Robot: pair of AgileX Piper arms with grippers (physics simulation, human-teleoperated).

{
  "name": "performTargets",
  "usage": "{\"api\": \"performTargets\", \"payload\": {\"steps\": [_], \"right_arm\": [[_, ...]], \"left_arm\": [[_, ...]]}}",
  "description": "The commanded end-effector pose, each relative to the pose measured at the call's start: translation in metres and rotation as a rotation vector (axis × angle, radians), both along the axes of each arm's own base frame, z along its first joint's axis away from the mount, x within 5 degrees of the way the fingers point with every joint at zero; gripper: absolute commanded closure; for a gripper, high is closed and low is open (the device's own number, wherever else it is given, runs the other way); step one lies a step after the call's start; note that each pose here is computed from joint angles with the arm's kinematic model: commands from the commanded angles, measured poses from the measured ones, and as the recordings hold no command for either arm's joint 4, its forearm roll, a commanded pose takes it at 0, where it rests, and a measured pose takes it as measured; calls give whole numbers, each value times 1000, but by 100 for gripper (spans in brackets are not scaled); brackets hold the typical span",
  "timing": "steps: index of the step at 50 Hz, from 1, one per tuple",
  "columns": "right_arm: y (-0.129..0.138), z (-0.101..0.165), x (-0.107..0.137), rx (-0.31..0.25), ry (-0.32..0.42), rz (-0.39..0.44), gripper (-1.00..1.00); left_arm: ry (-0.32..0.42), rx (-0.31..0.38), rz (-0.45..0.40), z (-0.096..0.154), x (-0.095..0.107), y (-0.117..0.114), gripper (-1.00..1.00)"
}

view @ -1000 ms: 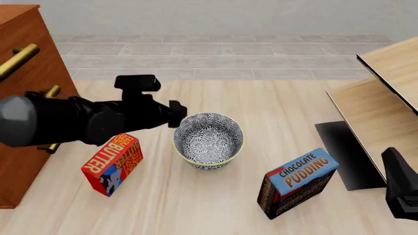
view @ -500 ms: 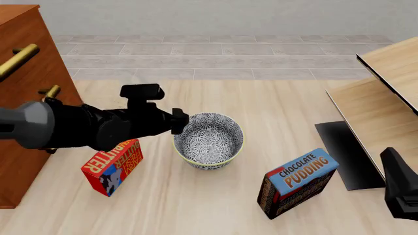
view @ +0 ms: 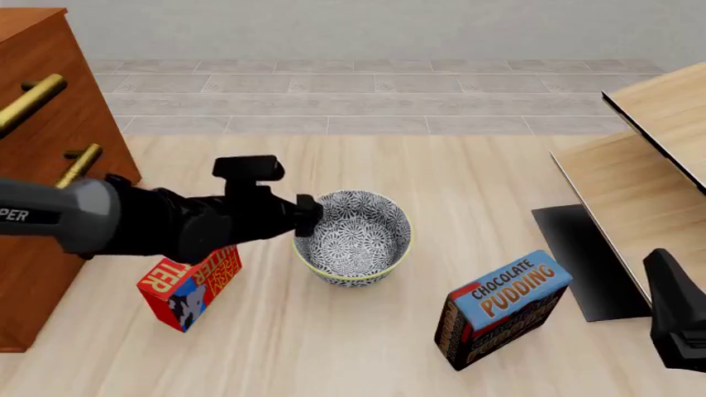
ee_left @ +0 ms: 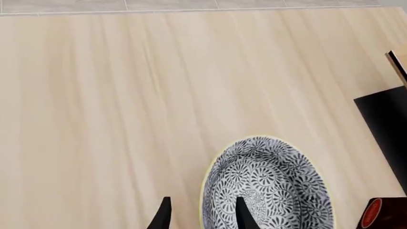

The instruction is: Close the top drawer of the cabinet and put the bowl on top of it.

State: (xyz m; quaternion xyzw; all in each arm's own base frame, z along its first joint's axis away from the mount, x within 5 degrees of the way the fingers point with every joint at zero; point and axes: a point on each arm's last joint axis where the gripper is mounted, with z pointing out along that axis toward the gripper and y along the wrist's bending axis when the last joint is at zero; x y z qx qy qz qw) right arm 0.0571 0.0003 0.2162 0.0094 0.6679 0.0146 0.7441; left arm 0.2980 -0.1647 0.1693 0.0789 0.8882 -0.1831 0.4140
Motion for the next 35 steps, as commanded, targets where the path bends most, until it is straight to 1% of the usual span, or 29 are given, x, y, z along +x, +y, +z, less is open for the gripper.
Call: {"api": "performTargets", "payload": {"steps": [1, 35], "right_arm": [[0, 0, 0, 1, -1, -4, -100], [-1, 0, 0, 6, 0, -12, -100]], "left_arm": [[10, -6, 0, -8, 0, -3, -100], [39, -12, -11, -30, 2, -14, -100]]}}
